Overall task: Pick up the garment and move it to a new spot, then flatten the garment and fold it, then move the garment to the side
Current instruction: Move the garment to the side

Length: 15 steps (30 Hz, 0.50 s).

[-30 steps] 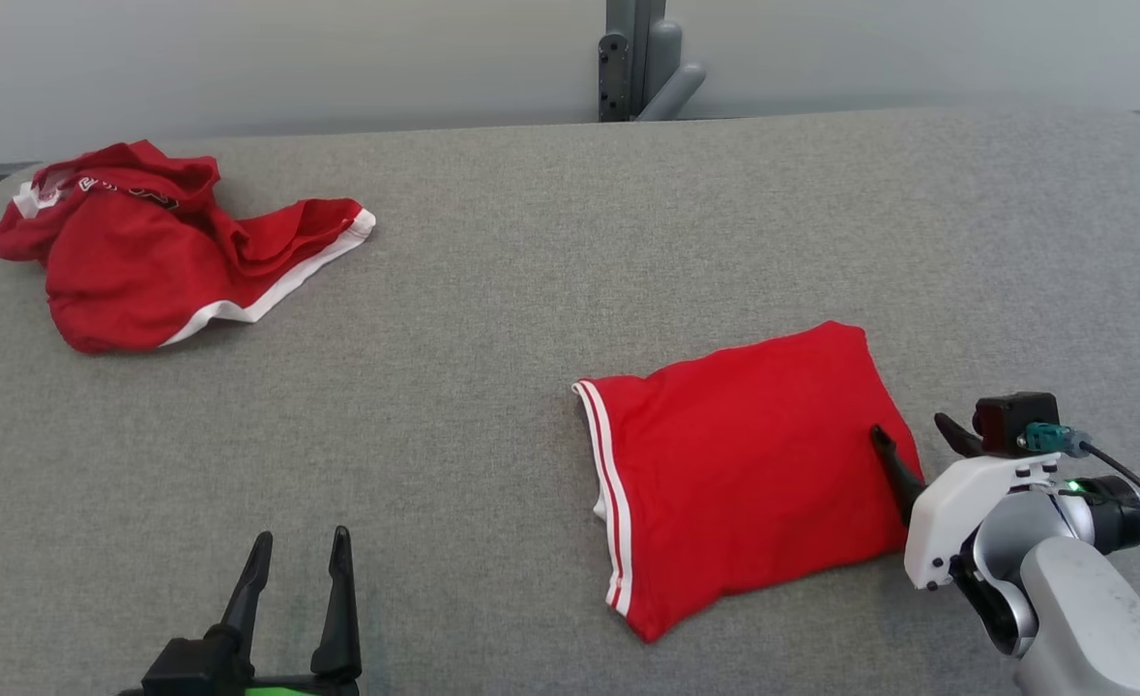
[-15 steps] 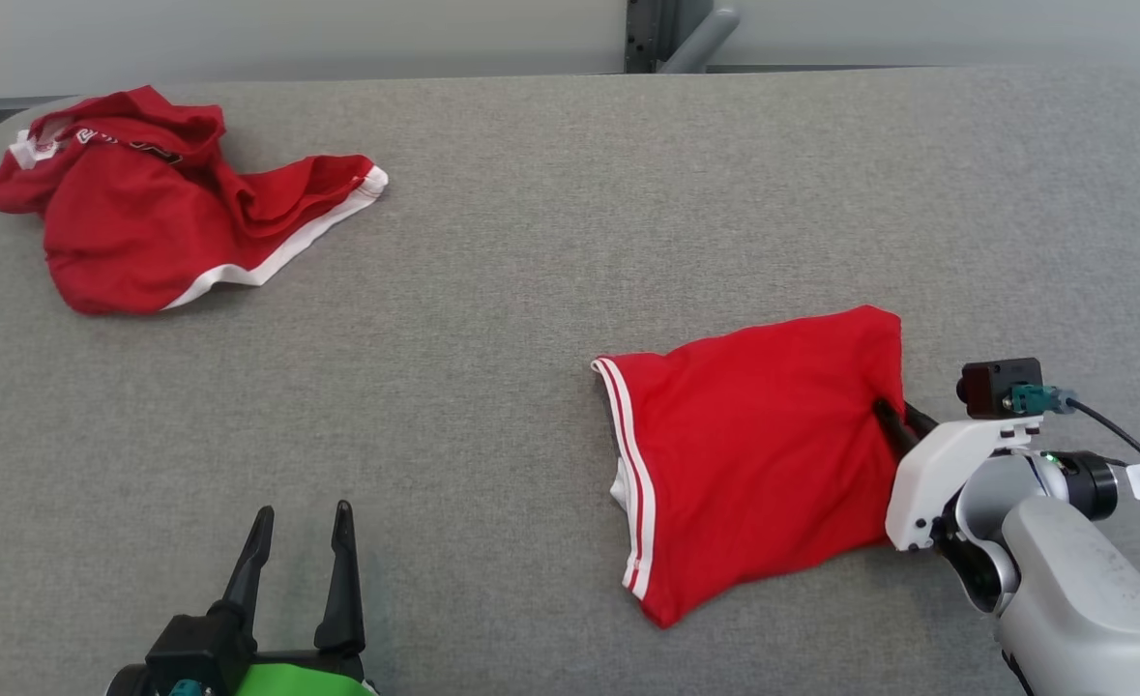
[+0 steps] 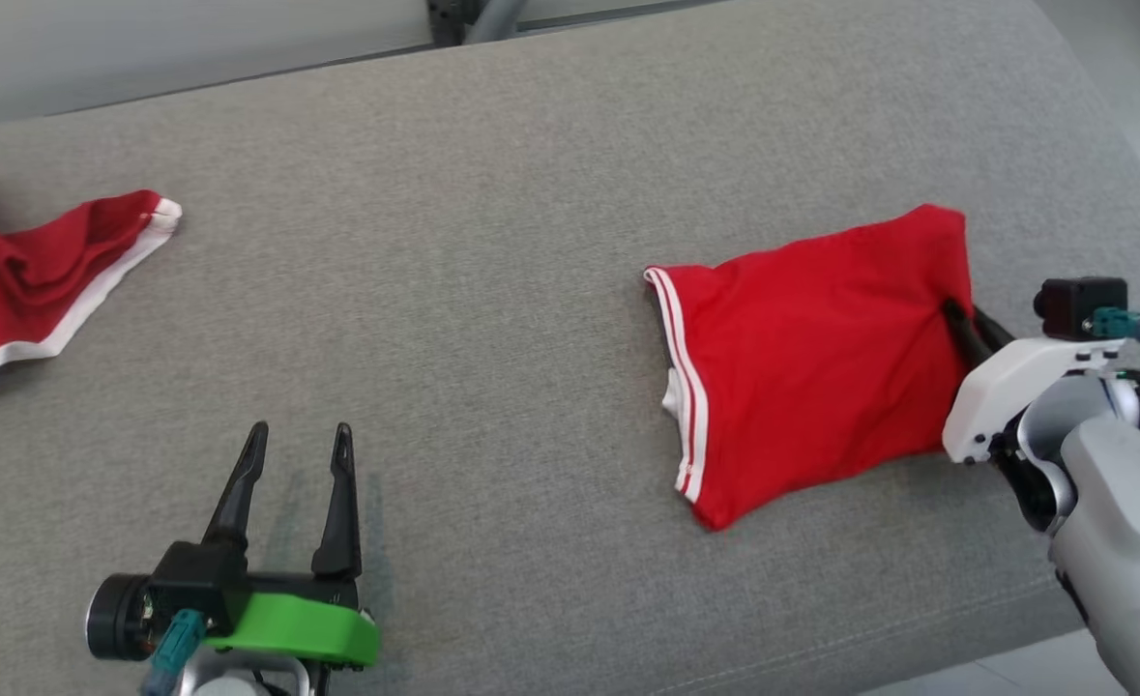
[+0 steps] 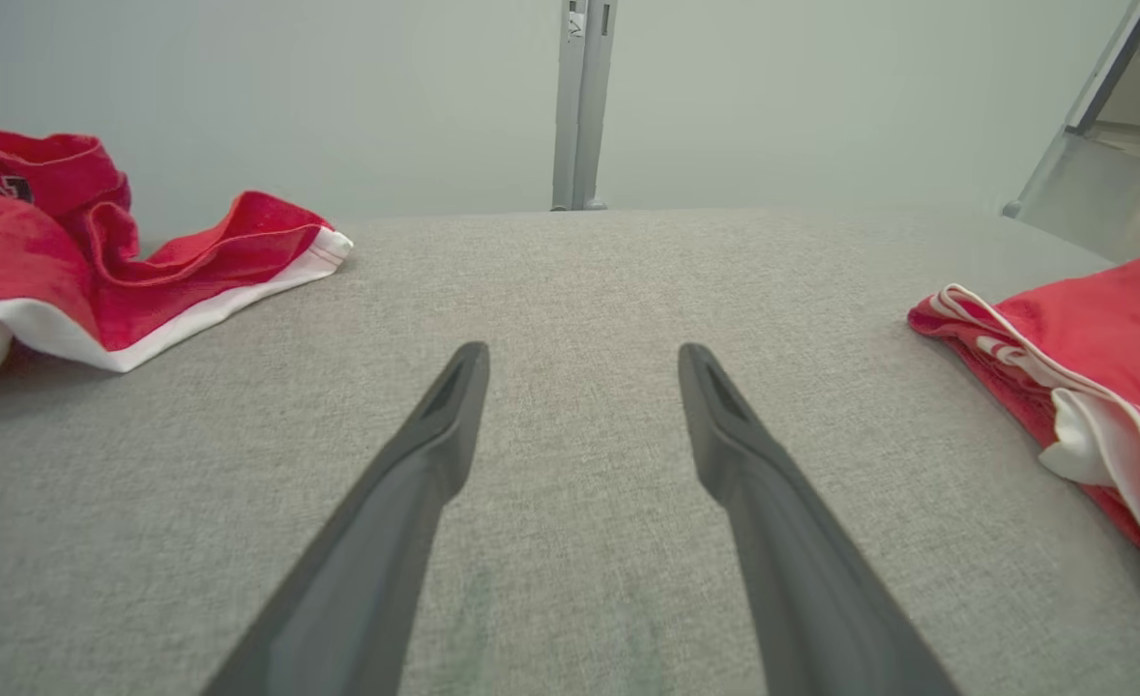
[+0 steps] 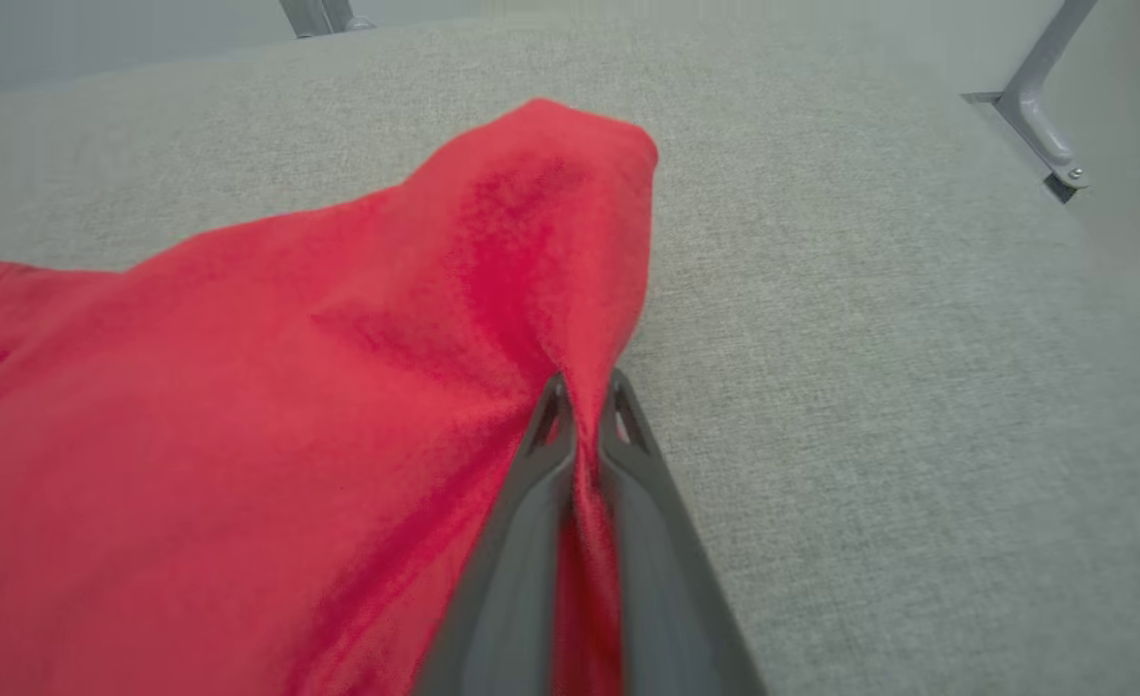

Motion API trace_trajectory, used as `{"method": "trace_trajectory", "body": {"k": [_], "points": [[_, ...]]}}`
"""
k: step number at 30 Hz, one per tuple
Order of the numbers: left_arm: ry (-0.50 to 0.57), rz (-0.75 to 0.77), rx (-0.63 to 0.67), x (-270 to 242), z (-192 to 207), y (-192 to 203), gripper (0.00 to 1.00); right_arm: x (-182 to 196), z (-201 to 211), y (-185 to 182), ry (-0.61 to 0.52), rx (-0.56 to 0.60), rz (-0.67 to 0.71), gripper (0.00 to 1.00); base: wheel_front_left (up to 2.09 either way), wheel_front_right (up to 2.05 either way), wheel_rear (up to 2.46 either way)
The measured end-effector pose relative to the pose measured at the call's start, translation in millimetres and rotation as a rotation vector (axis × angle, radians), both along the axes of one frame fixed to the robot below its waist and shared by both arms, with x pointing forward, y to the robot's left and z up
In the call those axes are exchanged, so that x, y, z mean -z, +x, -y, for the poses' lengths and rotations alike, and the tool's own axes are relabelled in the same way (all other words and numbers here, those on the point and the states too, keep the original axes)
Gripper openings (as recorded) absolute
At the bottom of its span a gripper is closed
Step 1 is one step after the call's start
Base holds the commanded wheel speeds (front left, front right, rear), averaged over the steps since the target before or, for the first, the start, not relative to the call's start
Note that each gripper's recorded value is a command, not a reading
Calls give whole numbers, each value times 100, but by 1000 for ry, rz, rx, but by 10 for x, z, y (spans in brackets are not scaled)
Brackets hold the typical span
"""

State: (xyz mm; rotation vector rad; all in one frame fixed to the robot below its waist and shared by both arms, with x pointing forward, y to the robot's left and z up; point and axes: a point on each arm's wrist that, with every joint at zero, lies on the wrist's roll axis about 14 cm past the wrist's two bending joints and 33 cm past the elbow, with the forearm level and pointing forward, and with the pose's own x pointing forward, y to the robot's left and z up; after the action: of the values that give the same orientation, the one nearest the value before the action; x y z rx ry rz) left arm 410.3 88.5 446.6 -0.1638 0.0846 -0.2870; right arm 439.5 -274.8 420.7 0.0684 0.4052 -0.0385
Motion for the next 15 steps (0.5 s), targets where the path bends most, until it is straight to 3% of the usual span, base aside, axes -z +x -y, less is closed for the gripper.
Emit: {"method": "trace_trajectory", "body": {"k": [8, 15], "points": [[-2, -24, 109, 225, 369, 287, 100, -220, 643, 258, -160, 74, 69, 0, 0, 0, 0], [1, -92, 89, 554, 298, 378, 100, -330, 1225, 623, -257, 176, 67, 0, 0, 0, 0]]}}
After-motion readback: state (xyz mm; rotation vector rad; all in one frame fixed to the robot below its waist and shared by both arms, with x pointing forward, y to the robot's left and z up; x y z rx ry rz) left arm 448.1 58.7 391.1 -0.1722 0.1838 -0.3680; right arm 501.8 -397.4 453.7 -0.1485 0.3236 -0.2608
